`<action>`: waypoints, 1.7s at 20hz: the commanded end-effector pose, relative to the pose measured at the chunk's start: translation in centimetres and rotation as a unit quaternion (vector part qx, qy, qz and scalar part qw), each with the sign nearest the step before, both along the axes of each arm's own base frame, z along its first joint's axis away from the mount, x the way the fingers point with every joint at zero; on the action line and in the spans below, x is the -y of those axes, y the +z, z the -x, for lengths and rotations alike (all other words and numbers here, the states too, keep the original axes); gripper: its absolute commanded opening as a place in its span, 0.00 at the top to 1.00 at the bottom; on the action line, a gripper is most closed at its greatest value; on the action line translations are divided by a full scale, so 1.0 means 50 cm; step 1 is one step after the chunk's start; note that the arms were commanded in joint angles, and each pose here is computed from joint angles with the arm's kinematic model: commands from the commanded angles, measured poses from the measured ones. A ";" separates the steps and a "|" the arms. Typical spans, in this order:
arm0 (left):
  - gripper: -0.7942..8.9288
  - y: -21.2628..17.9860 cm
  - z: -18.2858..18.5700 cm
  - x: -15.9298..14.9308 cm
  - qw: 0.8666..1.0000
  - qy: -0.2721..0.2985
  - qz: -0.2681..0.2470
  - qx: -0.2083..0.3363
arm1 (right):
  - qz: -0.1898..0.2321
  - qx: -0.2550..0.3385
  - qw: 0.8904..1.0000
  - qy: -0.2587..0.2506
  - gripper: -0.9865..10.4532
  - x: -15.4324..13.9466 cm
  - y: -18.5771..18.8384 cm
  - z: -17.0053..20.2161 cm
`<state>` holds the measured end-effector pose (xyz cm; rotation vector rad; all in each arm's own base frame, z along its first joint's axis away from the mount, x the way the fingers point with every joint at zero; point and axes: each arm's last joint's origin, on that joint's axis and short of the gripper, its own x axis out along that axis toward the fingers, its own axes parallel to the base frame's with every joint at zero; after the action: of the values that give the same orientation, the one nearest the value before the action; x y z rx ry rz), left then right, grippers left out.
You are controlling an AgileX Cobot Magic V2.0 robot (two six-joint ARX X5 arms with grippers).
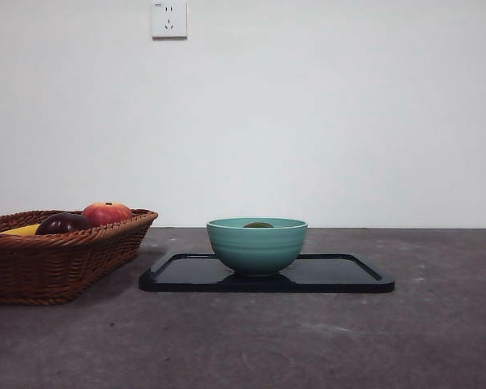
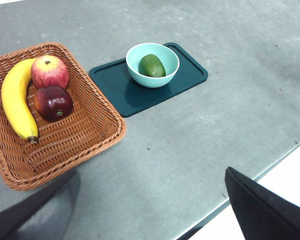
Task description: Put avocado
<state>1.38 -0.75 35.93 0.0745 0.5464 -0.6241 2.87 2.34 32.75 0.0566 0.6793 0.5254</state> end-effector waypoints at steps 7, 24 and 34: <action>0.90 0.007 0.000 0.000 1.000 -0.004 0.007 0.007 | -0.018 0.003 1.000 0.005 0.93 0.001 0.007 0.004; 0.89 0.009 -0.004 -0.005 0.994 0.111 0.008 0.012 | -0.016 0.006 1.000 0.001 0.89 0.002 0.007 0.003; 0.89 -0.095 -0.140 -0.010 0.948 0.269 -0.038 0.164 | -0.016 0.006 1.000 0.001 0.89 0.002 0.007 0.003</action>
<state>8.29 -0.19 31.02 0.0731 0.2736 -0.0304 2.72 2.21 32.80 0.0767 0.6723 0.5266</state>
